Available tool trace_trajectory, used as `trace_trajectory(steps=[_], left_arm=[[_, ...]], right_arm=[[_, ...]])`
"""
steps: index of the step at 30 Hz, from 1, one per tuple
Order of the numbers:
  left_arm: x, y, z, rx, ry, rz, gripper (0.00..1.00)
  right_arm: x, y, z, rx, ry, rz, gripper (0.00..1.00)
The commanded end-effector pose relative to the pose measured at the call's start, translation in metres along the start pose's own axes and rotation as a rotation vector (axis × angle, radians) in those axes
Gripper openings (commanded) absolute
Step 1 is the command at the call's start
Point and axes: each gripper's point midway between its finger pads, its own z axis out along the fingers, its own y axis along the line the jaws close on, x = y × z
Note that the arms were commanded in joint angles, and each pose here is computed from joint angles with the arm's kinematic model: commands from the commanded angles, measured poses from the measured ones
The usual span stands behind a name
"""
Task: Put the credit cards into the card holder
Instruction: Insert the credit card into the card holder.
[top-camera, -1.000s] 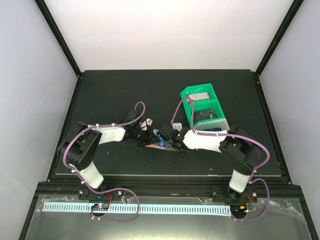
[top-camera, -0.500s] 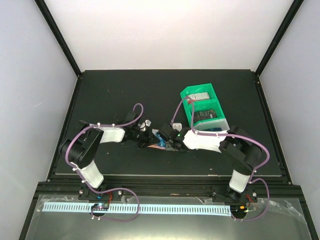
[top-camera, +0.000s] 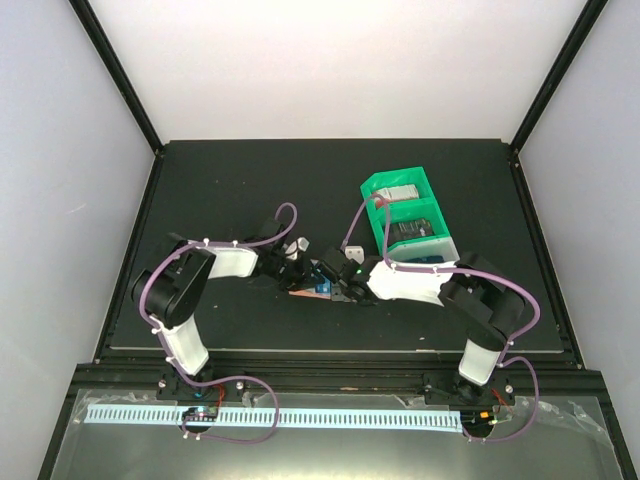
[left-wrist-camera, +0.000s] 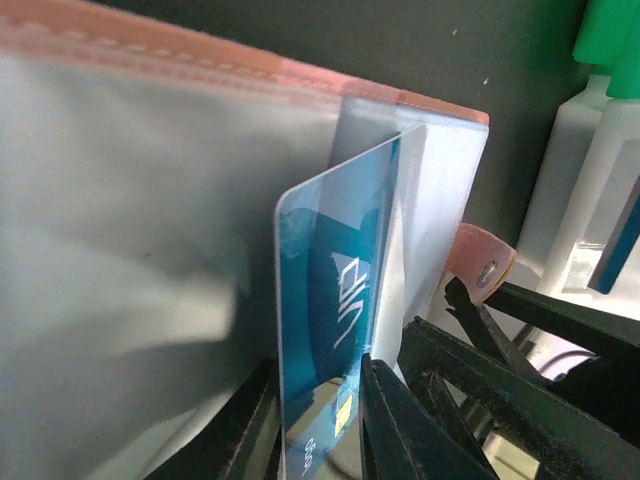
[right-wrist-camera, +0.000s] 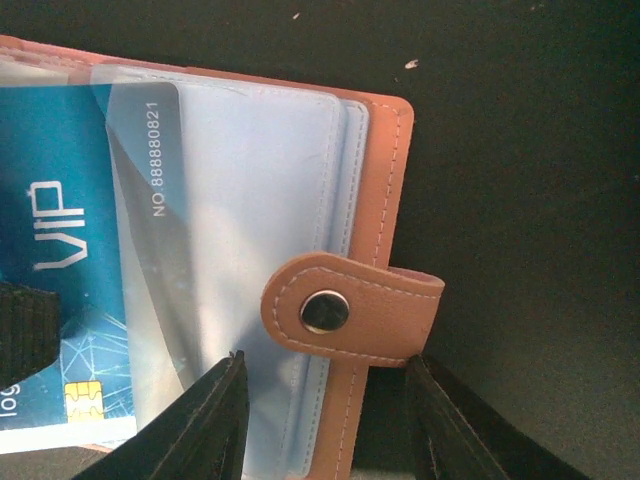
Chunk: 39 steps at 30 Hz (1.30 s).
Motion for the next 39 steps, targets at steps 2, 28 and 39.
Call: trace_trajectory(steps=[2, 28, 39], left_arm=[[-0.005, 0.006, -0.010, -0.145, -0.045, 0.127, 0.27], [-0.017, -0.013, 0.001, -0.251, -0.071, 0.373, 0.17], [-0.020, -0.017, 0.007, -0.277, -0.048, 0.434, 0.14]], right_arm=[[0.005, -0.010, 0.001, 0.025, 0.000, 0.015, 0.45], [-0.008, 0.002, -0.001, -0.068, -0.013, 0.004, 0.41], [-0.026, -0.017, -0.019, 0.006, -0.085, 0.069, 0.54]])
